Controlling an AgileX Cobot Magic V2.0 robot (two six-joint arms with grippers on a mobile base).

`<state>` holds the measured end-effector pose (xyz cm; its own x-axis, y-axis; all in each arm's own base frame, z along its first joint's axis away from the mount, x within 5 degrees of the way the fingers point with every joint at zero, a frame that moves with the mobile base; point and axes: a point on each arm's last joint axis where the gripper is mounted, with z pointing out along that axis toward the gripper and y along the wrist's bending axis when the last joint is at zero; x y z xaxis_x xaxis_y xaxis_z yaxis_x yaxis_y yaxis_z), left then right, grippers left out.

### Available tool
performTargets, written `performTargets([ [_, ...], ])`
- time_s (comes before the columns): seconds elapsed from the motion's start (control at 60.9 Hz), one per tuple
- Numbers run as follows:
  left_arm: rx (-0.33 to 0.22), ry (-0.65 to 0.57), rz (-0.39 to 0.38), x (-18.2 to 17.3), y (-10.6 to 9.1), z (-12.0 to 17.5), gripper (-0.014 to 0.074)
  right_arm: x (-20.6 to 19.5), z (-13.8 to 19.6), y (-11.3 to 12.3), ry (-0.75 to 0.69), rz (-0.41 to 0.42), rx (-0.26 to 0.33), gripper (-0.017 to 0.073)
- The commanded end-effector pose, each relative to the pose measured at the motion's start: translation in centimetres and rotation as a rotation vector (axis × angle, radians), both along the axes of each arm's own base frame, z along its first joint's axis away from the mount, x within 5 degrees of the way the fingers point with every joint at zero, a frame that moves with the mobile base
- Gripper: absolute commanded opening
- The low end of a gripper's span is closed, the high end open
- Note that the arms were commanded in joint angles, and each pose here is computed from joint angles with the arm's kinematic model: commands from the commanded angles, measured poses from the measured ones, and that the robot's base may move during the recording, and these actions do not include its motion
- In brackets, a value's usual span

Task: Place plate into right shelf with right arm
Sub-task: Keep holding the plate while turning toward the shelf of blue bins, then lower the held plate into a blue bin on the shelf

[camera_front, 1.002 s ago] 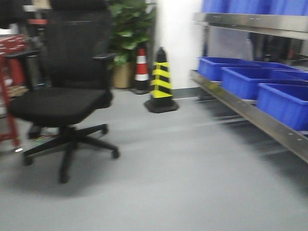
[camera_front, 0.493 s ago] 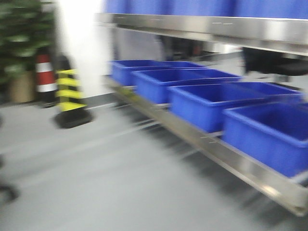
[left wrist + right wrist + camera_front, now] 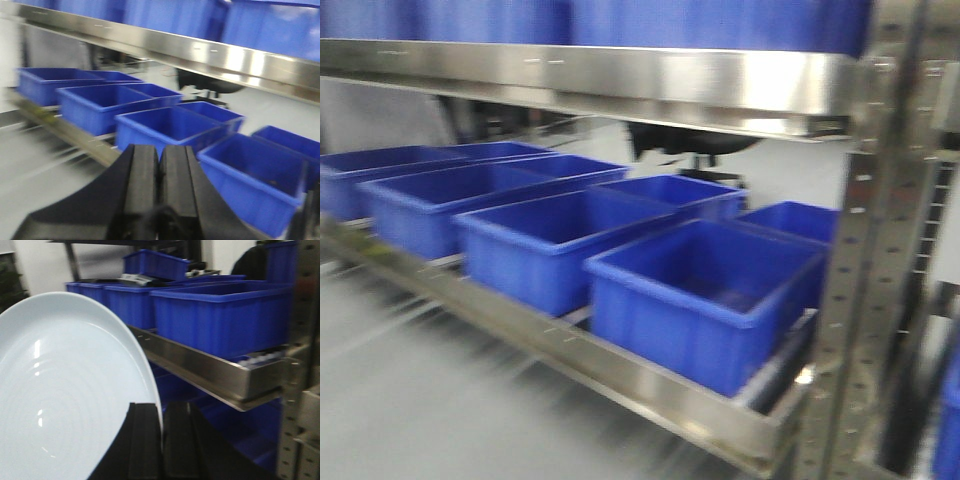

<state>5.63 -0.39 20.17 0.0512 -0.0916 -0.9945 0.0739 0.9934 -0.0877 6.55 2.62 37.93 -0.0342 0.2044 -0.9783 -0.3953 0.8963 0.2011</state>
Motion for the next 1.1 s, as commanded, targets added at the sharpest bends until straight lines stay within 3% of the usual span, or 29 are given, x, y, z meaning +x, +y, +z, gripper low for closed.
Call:
performTargets([
  [0.0,-0.012,-0.092,0.0,-0.14,0.01,0.63,-0.0047,-0.33,1.79,0.04,-0.119,0.018,0.029,0.0056],
  [1.085,-0.012,-0.092,0.0,-0.14,0.01,0.63,-0.0047,-0.33,1.79,0.04,-0.119,0.018,0.029,0.0056],
])
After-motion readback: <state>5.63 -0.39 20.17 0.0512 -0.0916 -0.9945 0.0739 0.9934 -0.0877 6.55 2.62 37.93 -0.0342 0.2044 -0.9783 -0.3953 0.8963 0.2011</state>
